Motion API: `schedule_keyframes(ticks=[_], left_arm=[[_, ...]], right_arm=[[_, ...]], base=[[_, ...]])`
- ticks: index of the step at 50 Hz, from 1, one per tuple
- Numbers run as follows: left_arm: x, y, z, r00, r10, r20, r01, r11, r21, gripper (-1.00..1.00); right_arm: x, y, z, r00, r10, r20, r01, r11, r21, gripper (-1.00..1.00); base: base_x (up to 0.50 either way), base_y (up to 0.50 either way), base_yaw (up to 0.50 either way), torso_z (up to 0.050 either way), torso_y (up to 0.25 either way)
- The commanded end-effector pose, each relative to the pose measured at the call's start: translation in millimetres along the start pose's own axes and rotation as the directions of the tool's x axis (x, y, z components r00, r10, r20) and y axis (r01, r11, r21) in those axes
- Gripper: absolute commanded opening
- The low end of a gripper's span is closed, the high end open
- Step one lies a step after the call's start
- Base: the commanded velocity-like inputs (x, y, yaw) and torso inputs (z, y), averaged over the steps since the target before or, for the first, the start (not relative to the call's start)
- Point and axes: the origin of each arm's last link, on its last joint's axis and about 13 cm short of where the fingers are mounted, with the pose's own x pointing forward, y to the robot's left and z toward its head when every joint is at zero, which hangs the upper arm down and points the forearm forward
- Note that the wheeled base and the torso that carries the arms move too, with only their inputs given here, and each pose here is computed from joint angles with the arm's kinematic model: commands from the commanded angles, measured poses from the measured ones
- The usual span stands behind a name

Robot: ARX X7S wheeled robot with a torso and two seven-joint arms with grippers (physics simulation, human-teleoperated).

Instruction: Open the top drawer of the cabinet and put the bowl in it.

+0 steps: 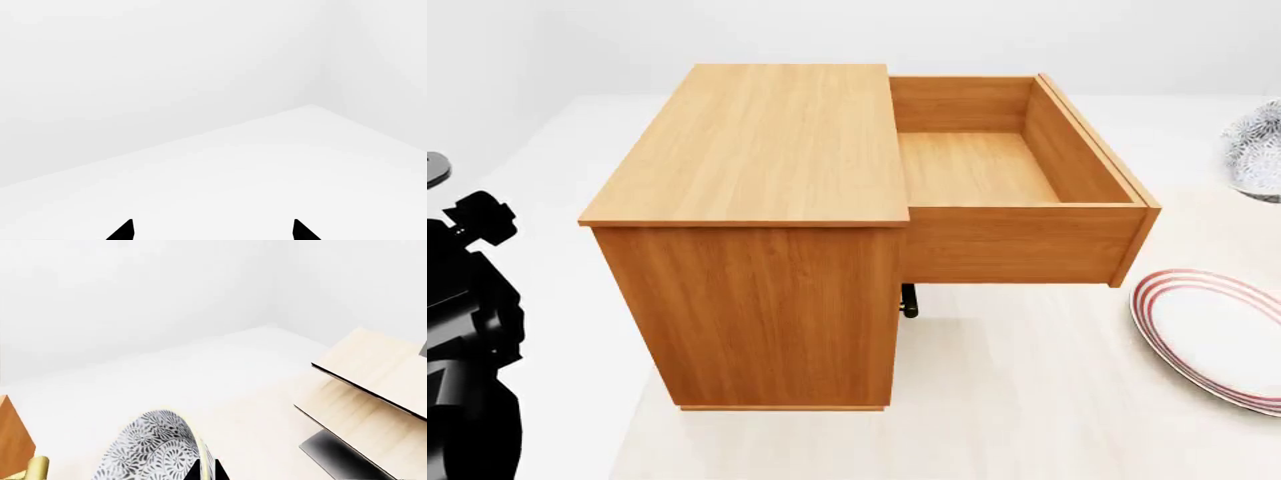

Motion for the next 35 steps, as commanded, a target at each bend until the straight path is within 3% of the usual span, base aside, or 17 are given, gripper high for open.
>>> schedule_keyframes(ticks=[1, 17, 35], left_arm=[[0, 0.2, 2, 1.000, 0.000, 0.001, 0.000, 1.000, -0.001, 1.00], [0, 0.1, 0, 1.000, -0.003, -0.003, 0.003, 1.000, -0.001, 1.00], [0, 0.7, 1, 1.000, -0.002, -0.003, 0.002, 1.000, -0.003, 1.00]], right_arm=[[-7, 23.0, 53, 0.989, -0.020, 0.145, 0.023, 1.000, -0.014, -1.00], [-14, 81.1, 97, 0.967, 0.126, 0.222, -0.110, 0.991, -0.082, -1.00], [-15, 136.3, 97, 0.932, 0.300, 0.205, -0.271, 0.950, -0.158, -1.00]], base=[[0.00, 0.00, 0.00, 0.000, 0.000], [0.00, 0.00, 0.00, 0.000, 0.000], [0.00, 0.00, 0.00, 0.000, 0.001]])
